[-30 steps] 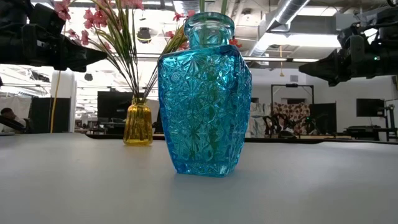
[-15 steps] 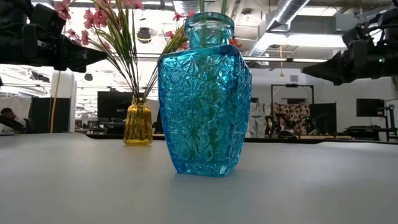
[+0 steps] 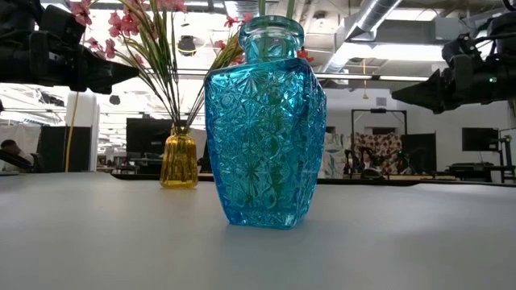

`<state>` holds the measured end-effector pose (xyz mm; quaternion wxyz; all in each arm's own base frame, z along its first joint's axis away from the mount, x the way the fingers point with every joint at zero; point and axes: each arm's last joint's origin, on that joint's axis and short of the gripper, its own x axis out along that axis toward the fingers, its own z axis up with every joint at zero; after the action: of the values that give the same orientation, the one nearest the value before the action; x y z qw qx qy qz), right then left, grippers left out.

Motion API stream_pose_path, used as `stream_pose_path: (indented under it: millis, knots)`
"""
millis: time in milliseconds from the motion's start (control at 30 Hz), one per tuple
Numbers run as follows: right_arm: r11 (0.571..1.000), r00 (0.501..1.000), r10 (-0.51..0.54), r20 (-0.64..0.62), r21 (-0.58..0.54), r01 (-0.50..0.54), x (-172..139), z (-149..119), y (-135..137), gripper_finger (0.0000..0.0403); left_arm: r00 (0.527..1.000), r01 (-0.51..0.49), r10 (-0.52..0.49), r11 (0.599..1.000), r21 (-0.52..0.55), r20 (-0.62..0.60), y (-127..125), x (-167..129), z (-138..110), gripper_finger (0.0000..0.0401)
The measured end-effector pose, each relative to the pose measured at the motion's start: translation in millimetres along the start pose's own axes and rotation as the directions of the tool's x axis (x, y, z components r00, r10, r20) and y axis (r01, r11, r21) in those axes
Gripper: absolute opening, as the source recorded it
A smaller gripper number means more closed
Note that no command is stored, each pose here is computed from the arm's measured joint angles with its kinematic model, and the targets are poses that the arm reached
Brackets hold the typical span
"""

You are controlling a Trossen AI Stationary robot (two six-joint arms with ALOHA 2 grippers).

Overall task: Sort flowers into vase by color
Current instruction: Return to Home Position

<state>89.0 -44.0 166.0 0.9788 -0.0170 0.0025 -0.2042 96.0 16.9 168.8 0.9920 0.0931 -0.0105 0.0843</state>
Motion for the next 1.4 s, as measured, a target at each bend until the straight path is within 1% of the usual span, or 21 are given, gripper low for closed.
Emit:
stream_pose_path:
  millis: [133,233,400,567,767,967,1100,1400]
  knots:
    - [1.000,1.000,0.004,0.000,0.000,-0.004,0,0,0,0.0037,1.000,0.000,0.000,1.000,-0.001,0.000,0,0,0,0.0000]
    - [0.999,0.999,0.035,0.002,0.000,-0.035,0,0,4,0.0038,1.000,-0.001,0.001,1.000,0.000,-0.001,0,0,0,0.0000]
    - [0.989,0.989,0.145,0.007,0.000,-0.145,0,1,14,0.0038,1.000,-0.024,0.024,1.000,0.016,-0.010,1,0,-1,0.0000]
    - [0.964,0.964,0.266,0.010,-0.001,-0.266,-2,1,27,0.0038,1.000,-0.024,0.024,1.000,0.017,-0.010,1,0,-1,0.0000]
    - [0.935,0.934,0.356,0.014,-0.002,-0.356,-5,1,36,0.0038,1.000,-0.024,0.024,1.000,0.007,-0.010,1,0,-1,0.0000]
    - [0.920,0.920,0.391,0.015,-0.002,-0.391,-6,1,39,0.0038,1.000,-0.025,0.024,0.998,-0.061,-0.010,1,0,-1,0.0000]
    - [0.918,0.918,0.397,0.015,-0.002,-0.397,-6,1,40,0.0038,1.000,-0.025,0.024,0.995,-0.092,-0.010,1,0,-1,0.0000]
    - [0.918,0.918,0.396,0.015,-0.002,-0.396,-6,1,40,0.0038,1.000,-0.025,0.024,0.995,-0.098,-0.010,1,0,-1,0.0000]
